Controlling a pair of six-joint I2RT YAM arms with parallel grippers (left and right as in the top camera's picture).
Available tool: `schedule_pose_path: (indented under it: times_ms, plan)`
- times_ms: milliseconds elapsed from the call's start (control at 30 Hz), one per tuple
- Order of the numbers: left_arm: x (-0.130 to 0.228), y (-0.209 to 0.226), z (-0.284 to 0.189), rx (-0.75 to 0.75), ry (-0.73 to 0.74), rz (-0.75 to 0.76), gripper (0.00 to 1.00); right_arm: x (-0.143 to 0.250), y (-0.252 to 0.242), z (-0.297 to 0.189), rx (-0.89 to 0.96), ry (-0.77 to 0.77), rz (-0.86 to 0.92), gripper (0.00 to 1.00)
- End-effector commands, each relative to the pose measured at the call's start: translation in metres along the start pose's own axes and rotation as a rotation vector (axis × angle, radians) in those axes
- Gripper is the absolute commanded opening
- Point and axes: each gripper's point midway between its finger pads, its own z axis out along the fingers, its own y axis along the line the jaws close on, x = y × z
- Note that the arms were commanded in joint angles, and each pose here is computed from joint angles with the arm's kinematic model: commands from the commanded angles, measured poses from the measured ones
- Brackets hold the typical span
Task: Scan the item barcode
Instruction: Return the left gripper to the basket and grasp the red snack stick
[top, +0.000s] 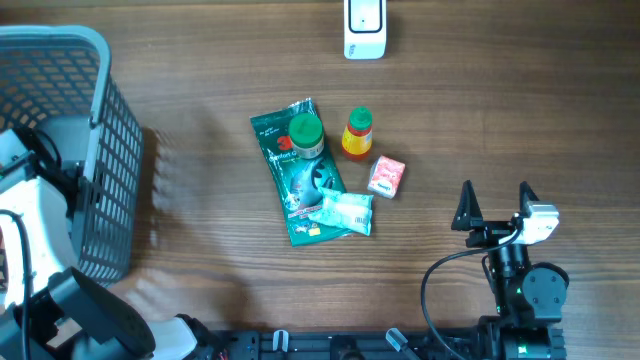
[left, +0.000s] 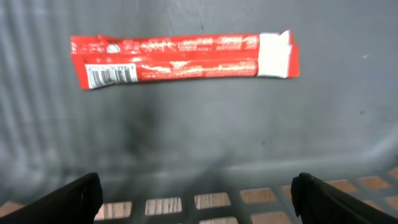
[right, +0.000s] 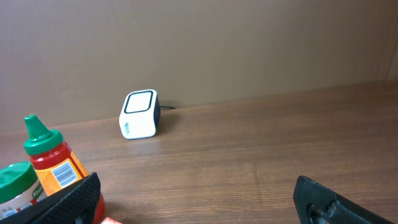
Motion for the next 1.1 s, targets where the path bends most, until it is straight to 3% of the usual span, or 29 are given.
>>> schedule_pose_path:
  times_ms: [0,267,600,700,967,1067]
  plan:
    - [0.011,0.016,0.019,-0.036,0.022,-0.081,1.0,0.0,0.002,0.0,-0.01,-0.002,-0.014,1.0]
    - [0.008,0.018,0.023,-0.032,0.015,-0.105,1.0,0.0,0.002,0.0,-0.01,-0.002,-0.014,1.0]
    - [-0.057,0.022,0.021,0.08,-0.111,-0.356,1.0,0.0,0.002,0.0,-0.01,-0.002,-0.014,1.0]
    - [-0.056,0.024,0.027,0.062,-0.099,-0.37,1.0,0.0,0.002,0.0,-0.01,-0.002,-0.014,1.0]
    - [-0.026,0.053,0.076,-0.137,0.016,-0.733,1.0,0.0,0.002,0.0,-0.01,-0.002,-0.014,1.0]
    - [-0.026,0.056,0.08,-0.158,0.005,-0.795,1.0,0.0,0.002,0.0,-0.01,-0.002,-0.014,1.0]
